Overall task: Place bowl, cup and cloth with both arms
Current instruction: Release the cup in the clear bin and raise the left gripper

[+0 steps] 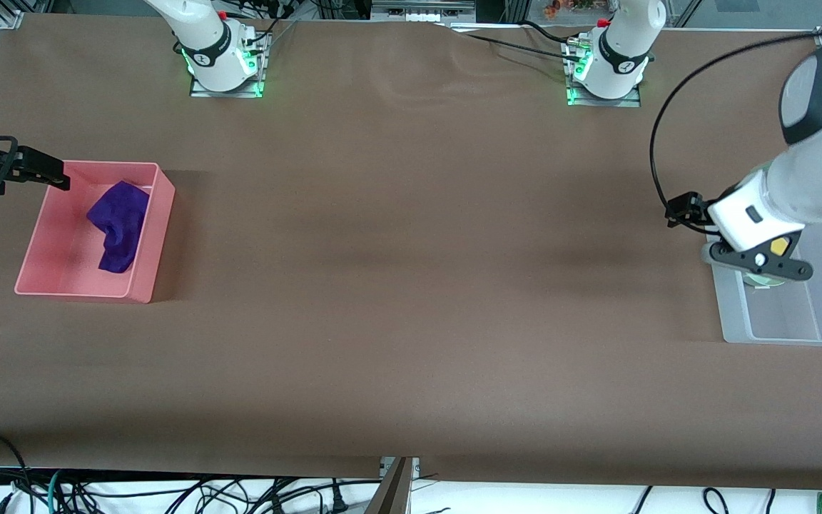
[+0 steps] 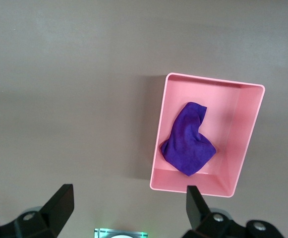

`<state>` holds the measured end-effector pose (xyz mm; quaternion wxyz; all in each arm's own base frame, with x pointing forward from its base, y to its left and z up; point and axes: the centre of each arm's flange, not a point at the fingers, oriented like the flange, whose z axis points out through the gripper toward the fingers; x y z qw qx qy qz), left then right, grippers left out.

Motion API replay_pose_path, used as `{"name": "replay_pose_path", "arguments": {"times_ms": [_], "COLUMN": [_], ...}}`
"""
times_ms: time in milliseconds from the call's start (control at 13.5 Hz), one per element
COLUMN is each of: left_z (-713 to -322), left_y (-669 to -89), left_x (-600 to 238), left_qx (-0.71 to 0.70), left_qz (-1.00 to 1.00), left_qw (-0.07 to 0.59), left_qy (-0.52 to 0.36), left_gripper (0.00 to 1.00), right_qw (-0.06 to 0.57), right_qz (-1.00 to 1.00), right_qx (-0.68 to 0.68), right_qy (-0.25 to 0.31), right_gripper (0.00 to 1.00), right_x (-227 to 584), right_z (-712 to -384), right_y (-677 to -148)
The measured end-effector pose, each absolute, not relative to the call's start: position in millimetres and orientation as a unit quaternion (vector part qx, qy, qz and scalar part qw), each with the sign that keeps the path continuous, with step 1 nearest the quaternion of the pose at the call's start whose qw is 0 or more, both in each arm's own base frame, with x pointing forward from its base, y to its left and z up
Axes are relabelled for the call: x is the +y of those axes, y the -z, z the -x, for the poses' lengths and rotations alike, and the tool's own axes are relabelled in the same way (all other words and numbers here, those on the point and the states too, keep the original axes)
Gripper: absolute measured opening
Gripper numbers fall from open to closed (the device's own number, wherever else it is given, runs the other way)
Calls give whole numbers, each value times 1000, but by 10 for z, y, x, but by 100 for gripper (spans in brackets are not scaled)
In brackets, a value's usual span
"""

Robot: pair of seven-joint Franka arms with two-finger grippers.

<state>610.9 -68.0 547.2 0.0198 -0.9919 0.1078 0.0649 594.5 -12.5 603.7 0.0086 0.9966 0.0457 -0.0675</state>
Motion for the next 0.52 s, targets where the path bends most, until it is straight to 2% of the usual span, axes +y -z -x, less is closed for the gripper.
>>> {"name": "replay_pose_path", "arguments": {"times_ms": [222,519], "left_z": [-5834,-5496], "left_y": [-5818,-5812], "left_x": [-538,-377], "left_qx": [72,44], "left_qz": [997,999], "left_qw": [16,-11], "left_qy": [-18,-15], "left_gripper": [100,100], "right_qw": [9,9], "right_qz": [-997,-997], "right_qx": [46,46], "right_qy": [67,67], "right_gripper": [100,100], "right_x": [-125,-126], "right_z": [-5945,-5945], "right_y": [-6038,-6038]}}
